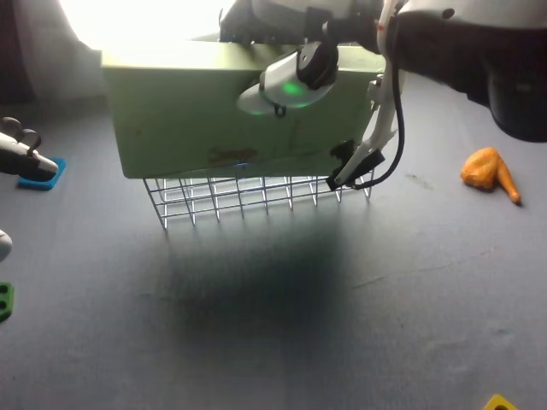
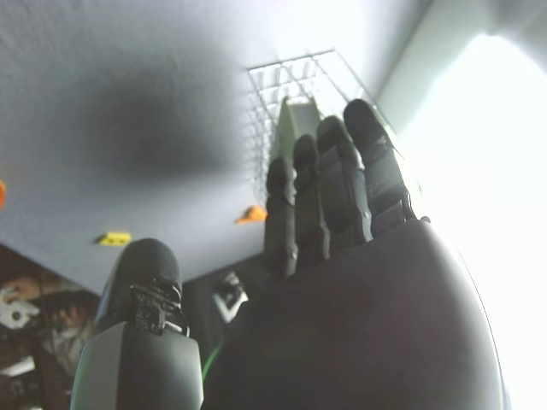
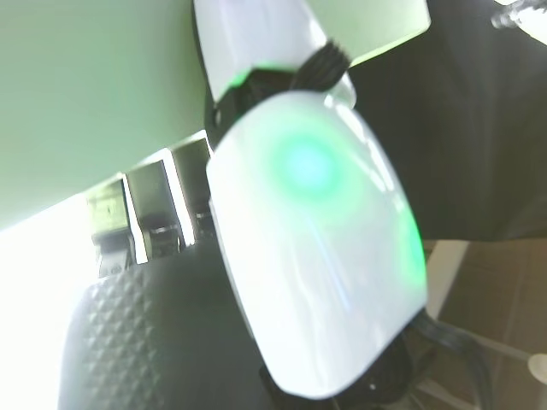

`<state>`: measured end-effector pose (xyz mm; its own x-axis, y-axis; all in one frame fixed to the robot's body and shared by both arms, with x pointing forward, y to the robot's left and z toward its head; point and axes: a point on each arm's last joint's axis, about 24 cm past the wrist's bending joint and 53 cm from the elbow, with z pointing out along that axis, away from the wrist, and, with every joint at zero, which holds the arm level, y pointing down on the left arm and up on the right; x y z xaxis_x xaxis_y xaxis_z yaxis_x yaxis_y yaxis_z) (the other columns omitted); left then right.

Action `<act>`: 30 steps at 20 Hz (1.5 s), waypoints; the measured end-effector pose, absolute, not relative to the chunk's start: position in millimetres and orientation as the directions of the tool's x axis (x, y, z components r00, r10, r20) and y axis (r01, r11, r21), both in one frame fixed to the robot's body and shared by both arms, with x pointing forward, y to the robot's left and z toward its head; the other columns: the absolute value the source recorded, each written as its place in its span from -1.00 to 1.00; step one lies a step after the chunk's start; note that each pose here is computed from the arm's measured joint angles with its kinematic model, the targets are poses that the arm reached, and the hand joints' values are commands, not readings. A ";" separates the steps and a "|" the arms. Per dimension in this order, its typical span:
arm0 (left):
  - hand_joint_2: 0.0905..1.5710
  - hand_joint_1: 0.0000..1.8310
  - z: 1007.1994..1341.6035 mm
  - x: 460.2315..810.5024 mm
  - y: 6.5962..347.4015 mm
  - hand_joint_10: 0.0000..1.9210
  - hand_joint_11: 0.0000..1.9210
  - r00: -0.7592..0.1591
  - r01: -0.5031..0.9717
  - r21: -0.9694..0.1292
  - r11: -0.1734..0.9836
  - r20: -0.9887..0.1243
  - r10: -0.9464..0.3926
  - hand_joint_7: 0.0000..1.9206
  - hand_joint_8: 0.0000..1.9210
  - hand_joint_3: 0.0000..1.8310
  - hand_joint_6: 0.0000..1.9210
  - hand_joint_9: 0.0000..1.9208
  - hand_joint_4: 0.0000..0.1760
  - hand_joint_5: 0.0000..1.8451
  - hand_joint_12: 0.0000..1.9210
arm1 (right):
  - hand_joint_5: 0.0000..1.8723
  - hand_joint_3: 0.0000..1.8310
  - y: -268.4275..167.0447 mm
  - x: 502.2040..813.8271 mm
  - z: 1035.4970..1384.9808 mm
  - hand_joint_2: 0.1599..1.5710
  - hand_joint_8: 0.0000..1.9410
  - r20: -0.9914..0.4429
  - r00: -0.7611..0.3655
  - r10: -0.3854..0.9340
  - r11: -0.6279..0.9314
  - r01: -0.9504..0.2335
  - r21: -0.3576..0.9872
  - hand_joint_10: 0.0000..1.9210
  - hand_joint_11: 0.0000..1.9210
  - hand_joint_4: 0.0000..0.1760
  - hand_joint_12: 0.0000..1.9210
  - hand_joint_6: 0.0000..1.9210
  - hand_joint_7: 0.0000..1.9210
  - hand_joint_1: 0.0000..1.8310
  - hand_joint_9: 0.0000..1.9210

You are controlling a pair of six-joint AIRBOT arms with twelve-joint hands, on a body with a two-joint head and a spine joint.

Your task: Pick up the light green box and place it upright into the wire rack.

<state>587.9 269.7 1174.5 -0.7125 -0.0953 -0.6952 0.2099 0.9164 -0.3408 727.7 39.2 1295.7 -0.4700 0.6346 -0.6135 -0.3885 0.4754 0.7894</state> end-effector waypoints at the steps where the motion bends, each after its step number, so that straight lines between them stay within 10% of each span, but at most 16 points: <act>1: 0.57 -0.79 1174.5 588.0 269.7 -1.00 -1.00 -0.712 0.210 -0.341 0.916 -0.696 -0.095 -0.79 -1.00 -1.00 -1.00 -0.80 -0.71 -0.77 -0.36 | 0.03 -1.00 37.9 731.7 1293.0 0.43 0.32 -0.610 -0.470 0.638 0.477 -0.380 0.792 0.63 -0.39 -1.00 0.81 -0.17 -0.14 0.49 -0.24; 30: 0.56 -0.77 1177.3 590.1 270.9 -1.00 -1.00 -0.707 0.208 -0.347 0.915 -0.700 -0.105 -0.78 -1.00 -1.00 -1.00 -0.79 -0.71 -0.77 -0.44 | 0.00 -1.00 53.5 734.4 1264.2 0.47 0.42 -0.747 -0.412 0.523 0.607 -0.435 0.665 0.69 -0.45 -1.00 0.86 -0.12 -0.22 0.47 -0.28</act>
<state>590.1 270.9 1177.3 -0.7067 -0.1051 -0.6996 0.2076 0.9146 -0.3471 734.4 53.5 1264.2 -0.4116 0.5228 -0.7465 -0.4348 0.6072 0.6650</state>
